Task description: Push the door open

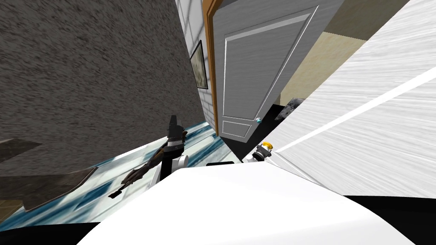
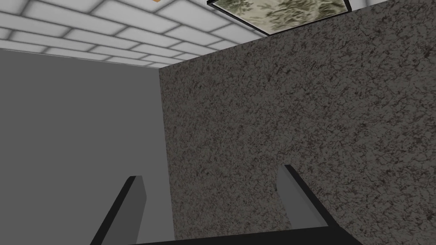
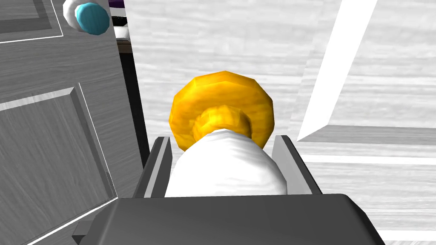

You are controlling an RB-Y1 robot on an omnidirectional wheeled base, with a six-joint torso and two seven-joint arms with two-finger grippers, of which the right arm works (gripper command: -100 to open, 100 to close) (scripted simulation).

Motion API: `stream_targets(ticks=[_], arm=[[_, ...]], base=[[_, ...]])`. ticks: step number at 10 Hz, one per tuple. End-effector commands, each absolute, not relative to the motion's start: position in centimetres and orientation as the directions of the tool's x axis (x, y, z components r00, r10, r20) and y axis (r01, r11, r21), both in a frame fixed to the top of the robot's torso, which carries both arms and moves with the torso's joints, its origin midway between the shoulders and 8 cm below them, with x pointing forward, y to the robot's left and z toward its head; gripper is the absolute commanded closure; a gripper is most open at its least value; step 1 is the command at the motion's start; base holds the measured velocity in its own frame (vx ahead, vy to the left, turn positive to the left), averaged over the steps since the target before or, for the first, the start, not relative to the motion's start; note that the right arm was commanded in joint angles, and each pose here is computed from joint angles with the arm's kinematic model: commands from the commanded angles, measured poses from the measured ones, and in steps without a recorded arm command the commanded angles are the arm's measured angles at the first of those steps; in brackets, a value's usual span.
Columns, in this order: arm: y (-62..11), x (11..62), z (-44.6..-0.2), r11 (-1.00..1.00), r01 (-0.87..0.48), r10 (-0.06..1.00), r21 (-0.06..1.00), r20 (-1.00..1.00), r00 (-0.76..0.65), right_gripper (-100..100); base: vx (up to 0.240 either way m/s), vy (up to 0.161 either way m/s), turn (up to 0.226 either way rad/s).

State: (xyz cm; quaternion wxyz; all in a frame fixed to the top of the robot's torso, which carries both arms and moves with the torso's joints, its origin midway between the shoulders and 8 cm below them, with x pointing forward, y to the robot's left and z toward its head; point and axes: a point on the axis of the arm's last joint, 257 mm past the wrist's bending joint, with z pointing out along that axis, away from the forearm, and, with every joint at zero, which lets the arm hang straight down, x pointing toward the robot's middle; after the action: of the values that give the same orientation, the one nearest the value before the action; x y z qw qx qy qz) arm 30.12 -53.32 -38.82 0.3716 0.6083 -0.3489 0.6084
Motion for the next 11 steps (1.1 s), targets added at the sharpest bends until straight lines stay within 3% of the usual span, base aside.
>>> stream_targets(ticks=[1, 11], arm=[[-54.9, 29.4, -38.0, -0.449, -0.893, 0.049, 0.028, 0.999, 0.007, 100], [-60.2, 22.6, -38.1, -0.26, -0.965, 0.035, 0.015, 0.999, 0.006, 100]], base=[[0.174, -0.115, -0.055], [0.186, -0.144, -0.06]])
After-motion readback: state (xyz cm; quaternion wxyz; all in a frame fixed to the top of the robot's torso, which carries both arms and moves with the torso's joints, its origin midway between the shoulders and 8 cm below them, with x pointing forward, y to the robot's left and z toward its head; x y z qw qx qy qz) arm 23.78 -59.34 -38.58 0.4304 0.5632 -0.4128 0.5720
